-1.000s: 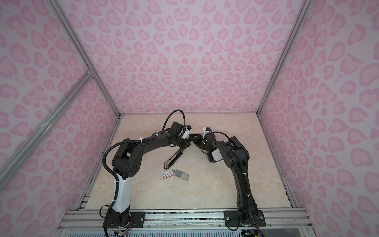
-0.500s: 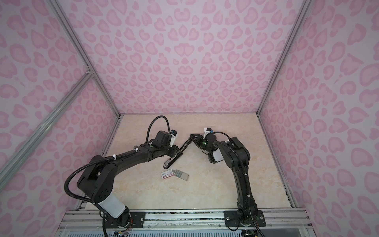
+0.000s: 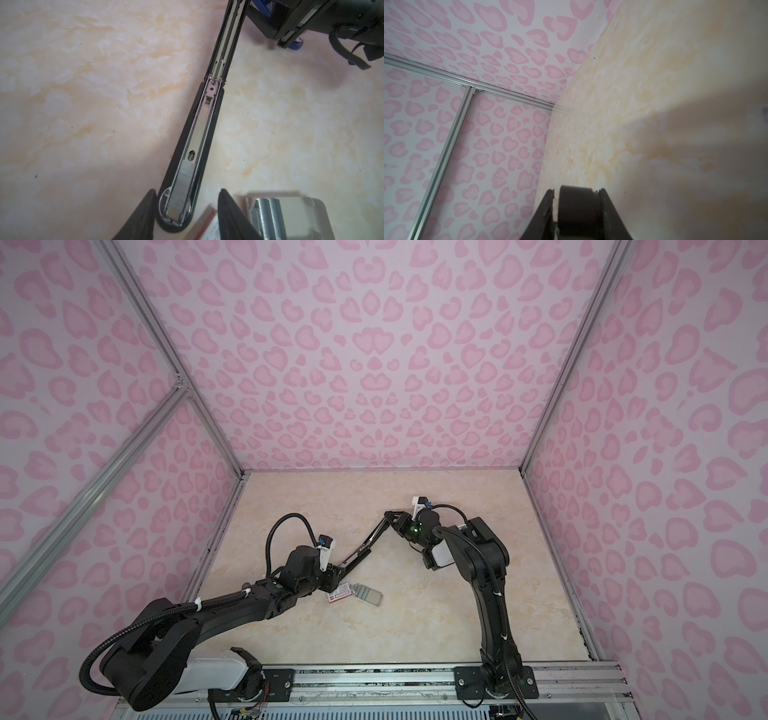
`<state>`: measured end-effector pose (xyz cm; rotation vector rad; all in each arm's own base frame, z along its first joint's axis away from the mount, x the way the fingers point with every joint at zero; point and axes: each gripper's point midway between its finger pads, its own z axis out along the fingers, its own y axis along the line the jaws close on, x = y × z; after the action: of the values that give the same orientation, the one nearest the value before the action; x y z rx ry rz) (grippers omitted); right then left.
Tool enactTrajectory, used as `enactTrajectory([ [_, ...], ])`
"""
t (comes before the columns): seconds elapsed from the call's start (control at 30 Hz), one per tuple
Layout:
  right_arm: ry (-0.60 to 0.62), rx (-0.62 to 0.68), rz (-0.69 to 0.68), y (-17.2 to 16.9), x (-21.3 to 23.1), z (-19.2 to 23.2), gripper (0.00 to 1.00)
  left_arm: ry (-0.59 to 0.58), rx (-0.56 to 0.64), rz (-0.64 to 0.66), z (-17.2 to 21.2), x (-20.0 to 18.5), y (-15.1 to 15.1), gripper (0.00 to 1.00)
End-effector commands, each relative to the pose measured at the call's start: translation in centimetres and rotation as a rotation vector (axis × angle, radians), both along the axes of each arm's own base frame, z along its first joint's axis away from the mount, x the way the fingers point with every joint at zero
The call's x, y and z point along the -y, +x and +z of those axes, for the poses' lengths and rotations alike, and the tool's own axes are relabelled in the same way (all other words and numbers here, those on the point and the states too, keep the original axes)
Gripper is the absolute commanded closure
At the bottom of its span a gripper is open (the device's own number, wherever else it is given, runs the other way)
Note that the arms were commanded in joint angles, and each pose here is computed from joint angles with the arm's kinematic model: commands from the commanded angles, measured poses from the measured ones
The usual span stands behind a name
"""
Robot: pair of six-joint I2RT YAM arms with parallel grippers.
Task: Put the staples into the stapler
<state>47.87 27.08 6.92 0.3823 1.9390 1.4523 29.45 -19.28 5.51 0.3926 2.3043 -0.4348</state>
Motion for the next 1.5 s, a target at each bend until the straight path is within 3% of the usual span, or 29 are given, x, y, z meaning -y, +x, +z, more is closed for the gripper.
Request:
enactTrajectory([
  [0.0, 0.011, 0.03, 0.02, -0.1, -0.4, 1.0, 0.7, -0.039, 0.041, -0.002, 0.7, 0.6, 0.9, 0.5],
  [0.4, 0.012, 0.036, 0.017, 0.1, -0.4, 1.3, 0.7, -0.034, 0.005, -0.024, -0.6, 0.5, 0.0, 0.63],
  [0.6, 0.009, 0.037, 0.015, 0.1, -0.4, 1.3, 0.7, -0.026, -0.006, -0.033, -1.0, 0.7, 0.1, 0.76],
  [0.93, 0.0, 0.068, 0.033, -0.2, -0.7, 2.3, 0.7, -0.018, -0.003, -0.042, -1.1, 0.8, 0.1, 0.84],
  [1.2, -0.067, 0.135, 0.061, -1.2, -1.3, 4.3, 0.7, -0.027, 0.009, -0.049, -0.4, 1.2, 0.4, 0.86],
  [1.47, -0.252, 0.189, 0.106, -3.1, -2.7, 4.8, 0.71, -0.037, 0.019, -0.048, 0.1, 1.4, 0.7, 0.87],
])
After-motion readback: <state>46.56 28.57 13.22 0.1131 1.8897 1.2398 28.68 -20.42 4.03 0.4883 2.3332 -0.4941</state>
